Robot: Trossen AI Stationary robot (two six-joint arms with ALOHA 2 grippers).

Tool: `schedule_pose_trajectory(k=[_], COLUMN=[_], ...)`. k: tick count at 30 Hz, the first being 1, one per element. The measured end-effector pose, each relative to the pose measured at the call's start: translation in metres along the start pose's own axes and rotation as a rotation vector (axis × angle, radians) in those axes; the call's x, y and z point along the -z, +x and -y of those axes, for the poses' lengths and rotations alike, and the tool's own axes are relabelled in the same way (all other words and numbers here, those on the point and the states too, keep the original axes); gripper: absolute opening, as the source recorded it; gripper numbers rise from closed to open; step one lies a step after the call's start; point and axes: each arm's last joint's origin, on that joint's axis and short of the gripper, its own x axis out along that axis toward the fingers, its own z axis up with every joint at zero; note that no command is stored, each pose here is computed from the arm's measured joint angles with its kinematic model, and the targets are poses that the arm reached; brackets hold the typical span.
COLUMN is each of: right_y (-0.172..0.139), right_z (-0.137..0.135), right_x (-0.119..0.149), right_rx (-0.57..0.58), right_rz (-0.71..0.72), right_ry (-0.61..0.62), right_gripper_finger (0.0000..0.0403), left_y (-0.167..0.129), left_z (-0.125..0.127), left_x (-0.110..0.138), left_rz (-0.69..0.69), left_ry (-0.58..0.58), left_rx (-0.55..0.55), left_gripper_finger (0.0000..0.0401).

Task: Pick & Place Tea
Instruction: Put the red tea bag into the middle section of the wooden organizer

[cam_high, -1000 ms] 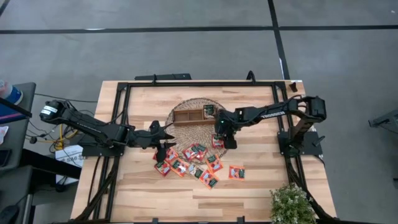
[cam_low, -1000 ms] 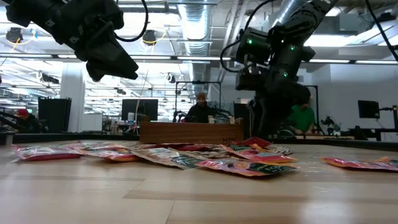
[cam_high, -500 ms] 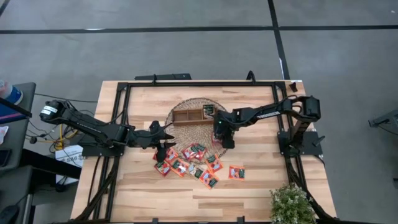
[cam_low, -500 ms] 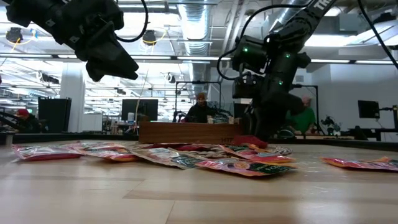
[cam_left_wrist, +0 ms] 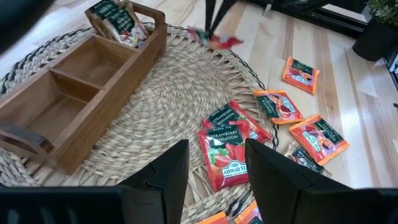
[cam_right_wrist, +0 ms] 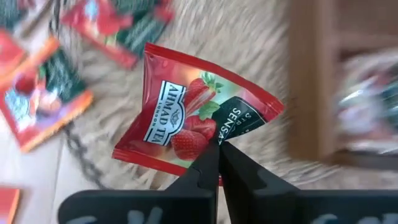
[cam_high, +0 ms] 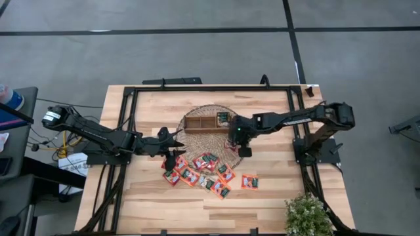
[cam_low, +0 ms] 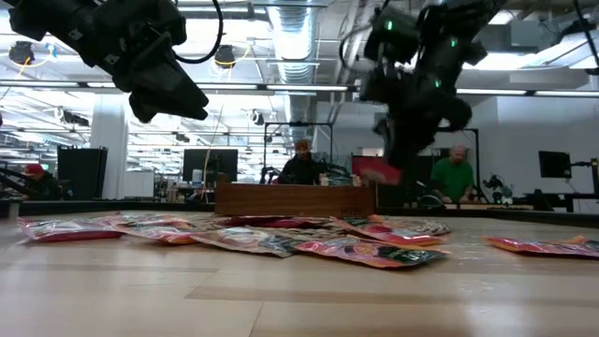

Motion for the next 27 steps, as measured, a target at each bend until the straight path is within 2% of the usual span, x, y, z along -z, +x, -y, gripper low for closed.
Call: schedule_pose_trajectory(k=[7,11,14,17,23,27], right_y=[-0.028,-0.027,-0.019,-0.01,-0.002,-0.005], right_z=[0.014,0.027,0.036,0.04,0.038,0.029], right_x=[-0.037,-0.059,-0.07,-0.083,-0.109,-0.125], right_rx=[0.282,0.5,0.622,0.737,0.851,0.865], right_rz=[0.151,0.143,0.092,0.055,0.081,0.171], right_ry=[-0.123,-0.175,-0.192,-0.203,-0.224,-0.216], right_gripper_finger=[0.0001,0.0001,0.0001,0.0,0.0,0.0], left_y=[0.0,0.0,0.0,-0.002,-0.008,0.0], left_z=[0.0,0.0,0.001,0.004,0.014,0.015], left_x=[0.0,-0.001,-0.007,-0.021,-0.044,-0.048], left_rz=[0.0,0.01,0.094,0.247,0.493,0.533], left_ry=[0.0,-0.001,0.005,0.01,0.118,0.157], left_rx=[0.0,-0.001,-0.034,-0.058,-0.01,0.08], left_gripper_finger=[0.0149,0.0149,0.0149,0.0149,0.0149,0.0149])
